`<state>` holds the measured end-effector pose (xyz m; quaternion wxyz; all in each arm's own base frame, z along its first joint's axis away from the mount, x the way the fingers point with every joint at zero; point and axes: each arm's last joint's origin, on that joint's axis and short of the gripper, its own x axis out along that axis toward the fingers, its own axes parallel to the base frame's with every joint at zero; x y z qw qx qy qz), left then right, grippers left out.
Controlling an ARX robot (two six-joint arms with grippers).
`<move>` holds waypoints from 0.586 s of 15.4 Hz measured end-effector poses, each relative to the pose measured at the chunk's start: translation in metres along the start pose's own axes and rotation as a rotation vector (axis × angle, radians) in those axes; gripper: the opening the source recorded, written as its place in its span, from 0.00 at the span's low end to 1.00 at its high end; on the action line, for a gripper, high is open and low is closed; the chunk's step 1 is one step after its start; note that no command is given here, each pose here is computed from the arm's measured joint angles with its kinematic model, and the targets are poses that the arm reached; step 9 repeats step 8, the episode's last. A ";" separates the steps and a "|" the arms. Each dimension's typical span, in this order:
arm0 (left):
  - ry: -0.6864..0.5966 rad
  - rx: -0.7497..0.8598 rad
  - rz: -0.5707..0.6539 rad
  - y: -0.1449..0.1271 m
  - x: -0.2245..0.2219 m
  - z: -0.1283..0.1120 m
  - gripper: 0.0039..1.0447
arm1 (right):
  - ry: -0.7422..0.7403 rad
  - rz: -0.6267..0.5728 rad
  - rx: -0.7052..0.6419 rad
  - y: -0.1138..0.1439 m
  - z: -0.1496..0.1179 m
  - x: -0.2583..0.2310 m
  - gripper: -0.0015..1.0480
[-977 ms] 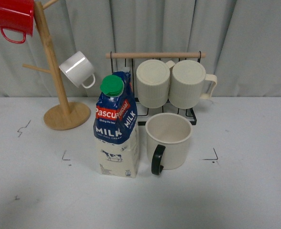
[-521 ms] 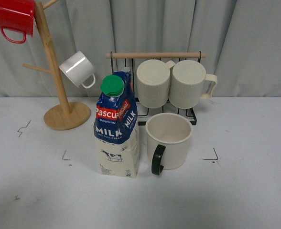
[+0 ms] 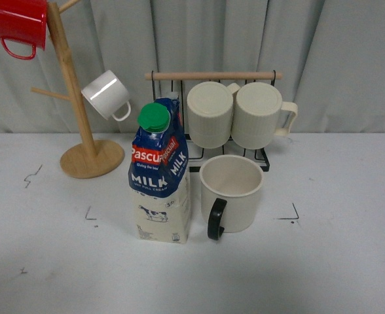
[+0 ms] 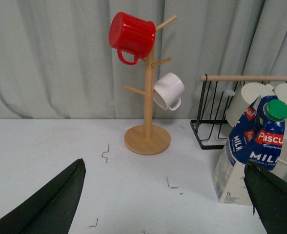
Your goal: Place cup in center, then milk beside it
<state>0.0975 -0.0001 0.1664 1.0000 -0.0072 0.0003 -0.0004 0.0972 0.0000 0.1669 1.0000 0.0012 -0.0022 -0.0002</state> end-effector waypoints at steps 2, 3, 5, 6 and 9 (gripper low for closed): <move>0.000 0.000 0.000 0.000 0.000 0.000 0.94 | 0.000 0.000 0.000 0.000 0.000 0.000 0.94; 0.000 0.000 0.000 0.000 0.000 0.000 0.94 | 0.000 0.000 0.000 0.000 0.000 0.000 0.94; 0.000 0.000 0.000 0.000 0.000 0.000 0.94 | 0.000 0.000 0.000 0.000 0.000 0.000 0.94; 0.000 0.000 0.000 0.000 0.000 0.000 0.94 | 0.000 0.000 0.000 0.000 0.000 0.000 0.94; 0.000 0.000 0.000 0.000 0.000 0.000 0.94 | 0.000 0.000 0.000 0.000 0.000 0.000 0.94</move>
